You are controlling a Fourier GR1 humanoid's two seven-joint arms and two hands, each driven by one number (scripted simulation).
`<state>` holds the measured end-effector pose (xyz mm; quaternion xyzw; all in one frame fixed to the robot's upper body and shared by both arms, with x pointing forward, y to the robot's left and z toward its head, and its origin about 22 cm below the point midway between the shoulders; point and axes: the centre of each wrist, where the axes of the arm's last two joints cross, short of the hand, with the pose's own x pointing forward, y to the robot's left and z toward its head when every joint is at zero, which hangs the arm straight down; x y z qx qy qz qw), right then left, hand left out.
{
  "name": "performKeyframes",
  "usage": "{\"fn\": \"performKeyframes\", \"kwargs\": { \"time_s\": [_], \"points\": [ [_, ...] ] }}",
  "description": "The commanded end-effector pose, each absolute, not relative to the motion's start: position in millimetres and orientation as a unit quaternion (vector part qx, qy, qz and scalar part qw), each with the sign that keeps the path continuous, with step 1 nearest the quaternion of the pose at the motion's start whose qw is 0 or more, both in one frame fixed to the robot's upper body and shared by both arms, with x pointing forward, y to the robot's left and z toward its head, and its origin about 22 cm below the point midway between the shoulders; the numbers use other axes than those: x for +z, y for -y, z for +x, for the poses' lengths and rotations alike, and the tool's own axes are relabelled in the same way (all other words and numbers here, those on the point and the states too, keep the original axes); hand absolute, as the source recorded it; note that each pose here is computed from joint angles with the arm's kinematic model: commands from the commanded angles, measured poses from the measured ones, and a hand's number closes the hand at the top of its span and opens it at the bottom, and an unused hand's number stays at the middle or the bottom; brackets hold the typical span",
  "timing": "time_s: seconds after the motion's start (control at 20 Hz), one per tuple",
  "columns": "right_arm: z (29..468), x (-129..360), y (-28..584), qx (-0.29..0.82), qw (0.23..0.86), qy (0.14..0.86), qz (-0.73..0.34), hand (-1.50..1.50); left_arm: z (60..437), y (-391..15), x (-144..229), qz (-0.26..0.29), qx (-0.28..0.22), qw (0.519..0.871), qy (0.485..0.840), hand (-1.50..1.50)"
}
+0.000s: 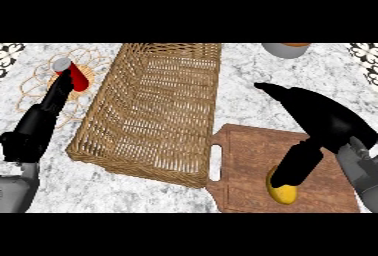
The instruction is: Pick the lemon from the cutting board and place it in the basket
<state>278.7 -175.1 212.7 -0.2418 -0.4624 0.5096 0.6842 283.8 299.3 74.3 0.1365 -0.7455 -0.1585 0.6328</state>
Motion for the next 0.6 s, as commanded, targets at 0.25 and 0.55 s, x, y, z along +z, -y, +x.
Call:
{"fn": "performKeyframes", "kwargs": {
  "time_s": [0.25,0.55],
  "points": [
    [274.0,241.6,194.4,0.548,0.715,0.344,-0.264,-1.5,287.3,-295.8,79.1,0.129,-0.154,0.632,0.748,0.0],
    [270.6,208.4,187.7,0.571,0.714,0.31,-0.261,-1.5,282.9,-296.2,80.3,0.125,-0.167,0.628,0.75,0.0]
  ]
}}
